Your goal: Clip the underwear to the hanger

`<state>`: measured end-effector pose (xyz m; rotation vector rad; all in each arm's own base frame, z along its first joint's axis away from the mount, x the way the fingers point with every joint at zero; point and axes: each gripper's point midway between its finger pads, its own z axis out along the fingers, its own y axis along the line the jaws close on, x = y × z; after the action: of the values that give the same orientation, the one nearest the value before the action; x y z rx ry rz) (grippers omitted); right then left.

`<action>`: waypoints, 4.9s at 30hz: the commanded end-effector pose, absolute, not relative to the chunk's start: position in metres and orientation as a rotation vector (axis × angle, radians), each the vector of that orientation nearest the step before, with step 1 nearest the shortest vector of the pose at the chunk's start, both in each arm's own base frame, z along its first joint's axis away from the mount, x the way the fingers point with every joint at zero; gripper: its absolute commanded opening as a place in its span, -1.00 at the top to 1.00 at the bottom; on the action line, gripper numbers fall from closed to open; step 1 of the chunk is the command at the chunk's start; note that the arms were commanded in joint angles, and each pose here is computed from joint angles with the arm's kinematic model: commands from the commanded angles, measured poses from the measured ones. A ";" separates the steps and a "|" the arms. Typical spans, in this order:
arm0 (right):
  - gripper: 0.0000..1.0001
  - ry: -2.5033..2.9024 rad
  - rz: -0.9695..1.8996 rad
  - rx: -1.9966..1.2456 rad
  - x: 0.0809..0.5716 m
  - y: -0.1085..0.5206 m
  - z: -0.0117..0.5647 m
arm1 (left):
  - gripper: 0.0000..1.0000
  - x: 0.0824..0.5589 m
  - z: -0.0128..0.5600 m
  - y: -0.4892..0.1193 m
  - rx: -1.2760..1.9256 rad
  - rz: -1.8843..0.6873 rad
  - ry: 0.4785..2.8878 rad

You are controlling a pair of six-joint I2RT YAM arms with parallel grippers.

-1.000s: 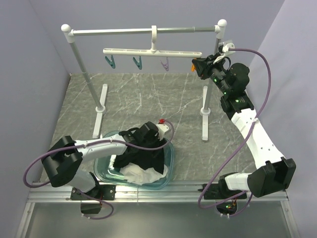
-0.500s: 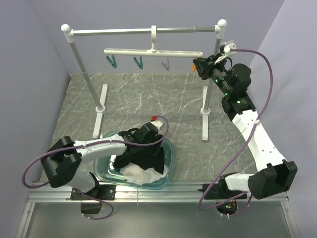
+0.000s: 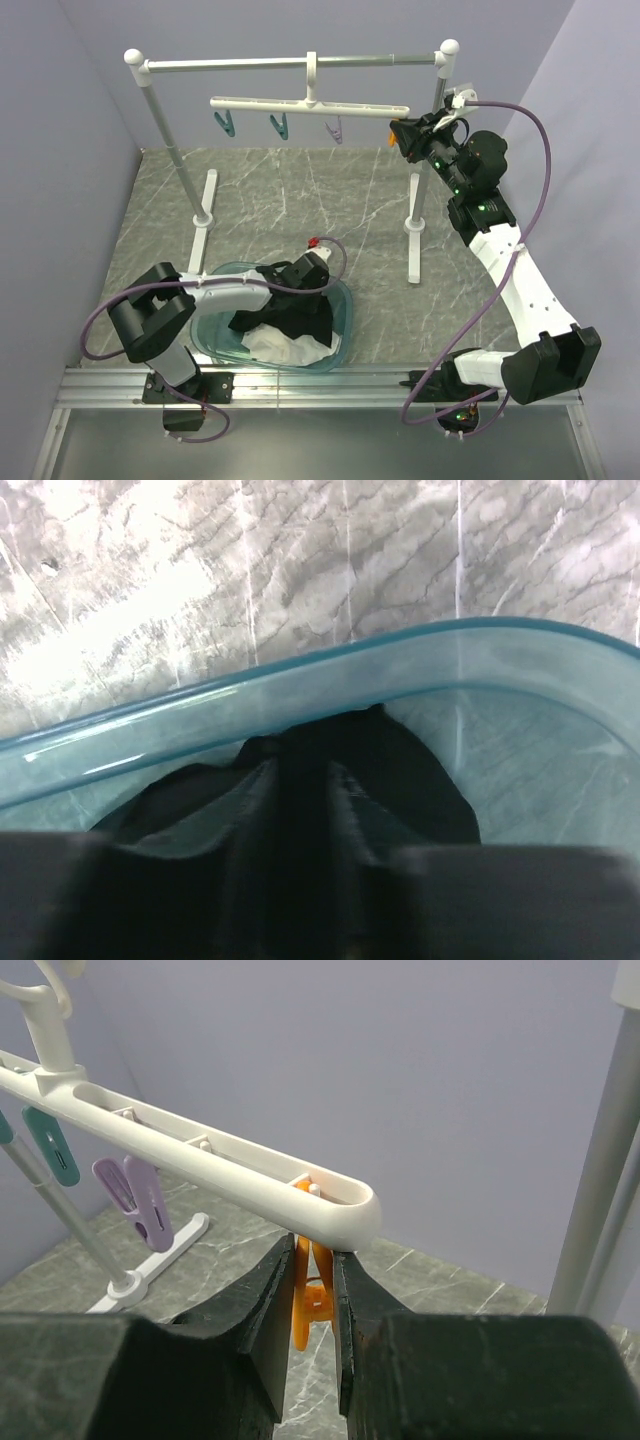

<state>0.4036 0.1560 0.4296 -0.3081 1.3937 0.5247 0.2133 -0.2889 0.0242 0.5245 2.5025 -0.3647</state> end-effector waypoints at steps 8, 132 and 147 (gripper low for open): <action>1.00 1.341 0.518 -0.311 0.393 0.150 0.443 | 0.98 0.209 0.107 -0.303 0.594 -0.485 2.252; 1.00 1.389 0.548 -0.322 0.405 0.154 0.431 | 0.47 0.185 0.120 -0.342 1.710 -0.976 1.927; 1.00 1.385 0.553 -0.334 0.403 0.155 0.431 | -0.52 0.163 0.121 -0.293 1.625 -0.995 1.857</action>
<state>0.4076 0.1569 0.4154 -0.3145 1.4245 0.5597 0.1687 -0.2898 0.1149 1.6212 1.9400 -0.9633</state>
